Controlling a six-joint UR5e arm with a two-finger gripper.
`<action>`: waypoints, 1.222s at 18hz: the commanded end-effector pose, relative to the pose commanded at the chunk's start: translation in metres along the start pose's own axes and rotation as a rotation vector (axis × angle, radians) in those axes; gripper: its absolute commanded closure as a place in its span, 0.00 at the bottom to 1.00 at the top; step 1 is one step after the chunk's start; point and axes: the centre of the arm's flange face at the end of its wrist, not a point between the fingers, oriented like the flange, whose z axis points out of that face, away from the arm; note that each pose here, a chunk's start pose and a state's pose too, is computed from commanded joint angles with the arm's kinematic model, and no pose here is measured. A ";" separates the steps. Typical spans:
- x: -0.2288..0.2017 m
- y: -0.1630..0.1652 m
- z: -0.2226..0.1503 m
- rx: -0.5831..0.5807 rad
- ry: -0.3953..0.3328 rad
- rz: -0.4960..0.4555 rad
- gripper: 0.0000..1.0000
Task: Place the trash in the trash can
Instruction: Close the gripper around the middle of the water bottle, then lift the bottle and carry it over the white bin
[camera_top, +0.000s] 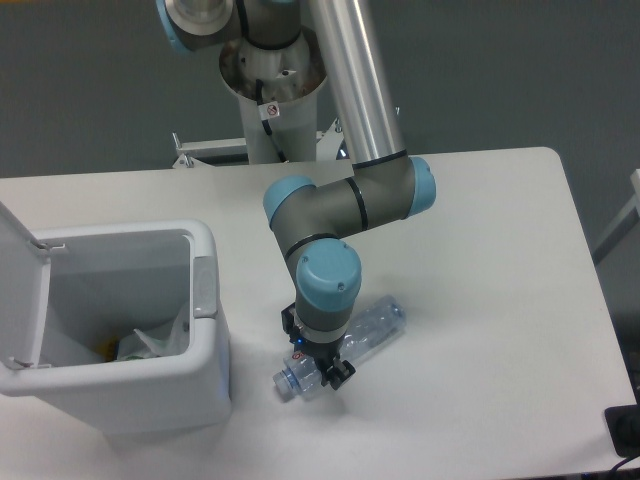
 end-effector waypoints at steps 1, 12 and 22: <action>0.000 0.000 -0.001 0.000 0.000 0.000 0.30; -0.001 0.000 -0.005 0.003 -0.009 -0.001 0.33; -0.056 -0.012 -0.102 0.178 -0.157 -0.208 0.33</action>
